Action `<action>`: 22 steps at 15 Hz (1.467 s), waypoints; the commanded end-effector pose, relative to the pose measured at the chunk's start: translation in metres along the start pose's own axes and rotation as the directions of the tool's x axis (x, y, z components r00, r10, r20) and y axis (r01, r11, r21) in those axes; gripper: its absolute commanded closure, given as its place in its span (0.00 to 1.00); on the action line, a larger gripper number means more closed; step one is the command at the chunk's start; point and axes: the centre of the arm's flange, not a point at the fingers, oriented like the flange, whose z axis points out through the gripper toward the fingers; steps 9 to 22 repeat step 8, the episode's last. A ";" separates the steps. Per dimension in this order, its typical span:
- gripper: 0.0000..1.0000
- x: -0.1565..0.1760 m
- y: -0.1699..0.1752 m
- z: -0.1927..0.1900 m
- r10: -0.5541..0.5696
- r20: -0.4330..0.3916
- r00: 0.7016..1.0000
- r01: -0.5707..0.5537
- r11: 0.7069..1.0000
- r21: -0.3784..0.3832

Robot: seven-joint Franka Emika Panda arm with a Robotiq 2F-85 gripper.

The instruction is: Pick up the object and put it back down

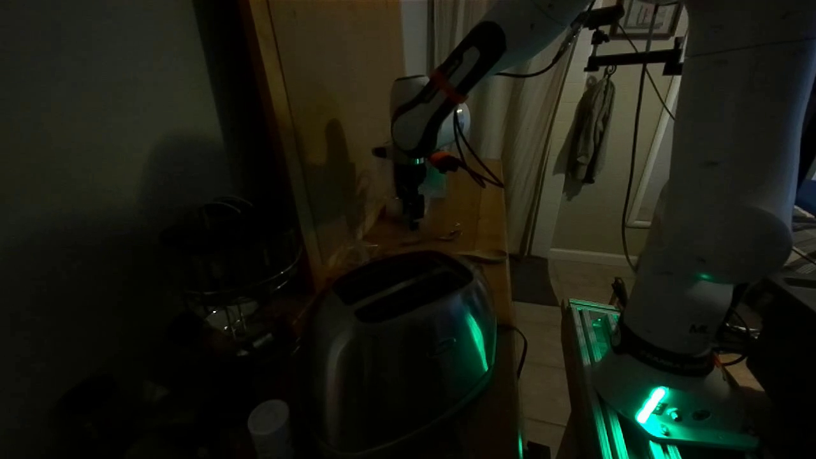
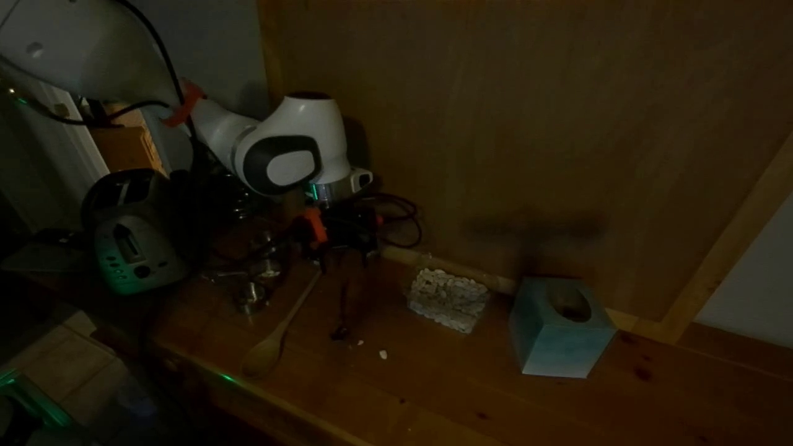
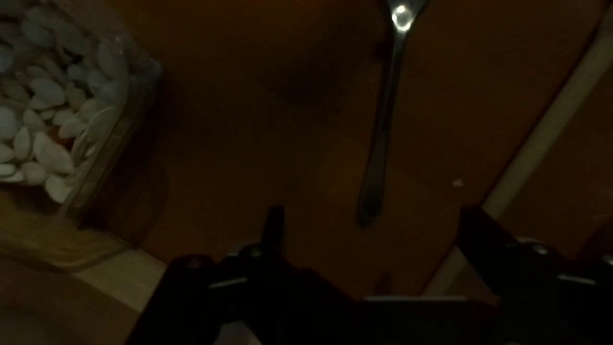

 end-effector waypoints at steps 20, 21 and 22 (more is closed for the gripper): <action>0.00 0.005 -0.006 -0.064 -0.056 -0.025 0.998 0.055 0.997 -0.052; 0.00 0.005 -0.006 -0.064 -0.056 -0.025 0.998 0.055 0.997 -0.052; 0.00 0.005 -0.006 -0.064 -0.056 -0.025 0.998 0.055 0.997 -0.052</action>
